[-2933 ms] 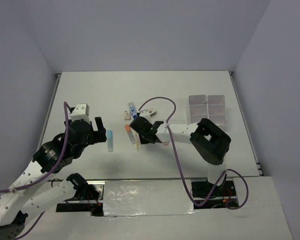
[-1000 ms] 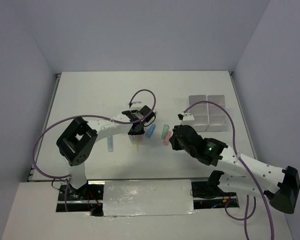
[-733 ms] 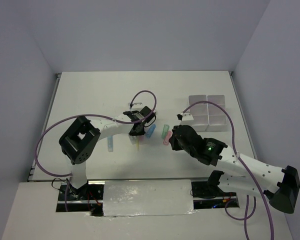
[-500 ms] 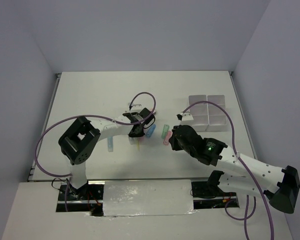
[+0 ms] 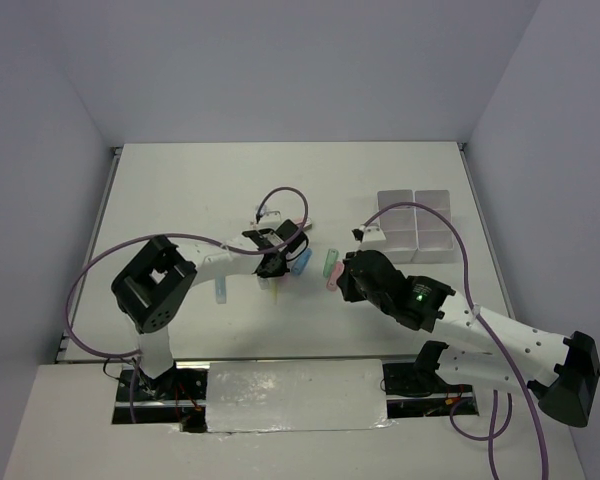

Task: Sort the stationery into containers
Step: Close the pen cap on the pen.

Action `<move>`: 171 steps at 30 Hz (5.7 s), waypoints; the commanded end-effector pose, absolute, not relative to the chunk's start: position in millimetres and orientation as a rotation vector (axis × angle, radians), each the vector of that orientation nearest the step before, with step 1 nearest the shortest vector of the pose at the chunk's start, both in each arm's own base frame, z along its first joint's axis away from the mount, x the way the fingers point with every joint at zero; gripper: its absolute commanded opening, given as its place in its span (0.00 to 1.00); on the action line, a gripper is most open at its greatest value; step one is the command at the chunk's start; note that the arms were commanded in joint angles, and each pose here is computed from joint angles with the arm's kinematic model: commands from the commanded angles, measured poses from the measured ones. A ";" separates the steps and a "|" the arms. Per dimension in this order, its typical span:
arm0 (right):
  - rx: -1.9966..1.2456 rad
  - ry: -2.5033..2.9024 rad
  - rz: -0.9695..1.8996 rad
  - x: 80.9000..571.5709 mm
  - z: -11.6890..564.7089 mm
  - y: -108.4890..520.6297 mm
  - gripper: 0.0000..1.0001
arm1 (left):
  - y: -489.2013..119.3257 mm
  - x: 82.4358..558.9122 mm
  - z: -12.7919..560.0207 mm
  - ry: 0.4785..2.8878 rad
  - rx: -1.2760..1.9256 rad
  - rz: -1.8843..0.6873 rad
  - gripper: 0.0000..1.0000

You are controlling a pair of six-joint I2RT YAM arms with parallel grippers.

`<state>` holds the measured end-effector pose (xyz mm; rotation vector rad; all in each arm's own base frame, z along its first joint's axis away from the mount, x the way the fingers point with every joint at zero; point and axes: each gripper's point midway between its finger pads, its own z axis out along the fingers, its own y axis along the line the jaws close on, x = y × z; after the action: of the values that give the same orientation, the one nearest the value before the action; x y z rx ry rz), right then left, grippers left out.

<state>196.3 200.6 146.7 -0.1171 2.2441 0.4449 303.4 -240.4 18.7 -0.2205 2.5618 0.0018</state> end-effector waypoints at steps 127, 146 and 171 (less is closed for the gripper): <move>0.021 1.520 1.202 193.4 327.5 255.5 0.00 | -321.9 153.0 279.4 1.512 0.316 -1.527 0.00; 0.000 1.529 1.225 189.4 319.1 258.8 0.00 | -318.2 165.9 275.3 1.536 0.266 -1.465 0.00; -0.007 1.529 1.145 201.5 321.4 260.6 0.00 | -316.7 163.4 279.3 1.514 0.277 -1.494 0.00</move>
<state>197.9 264.3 292.9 -0.0134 1.5988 1.1637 167.6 -314.9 245.6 0.2526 1.6368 -1.4380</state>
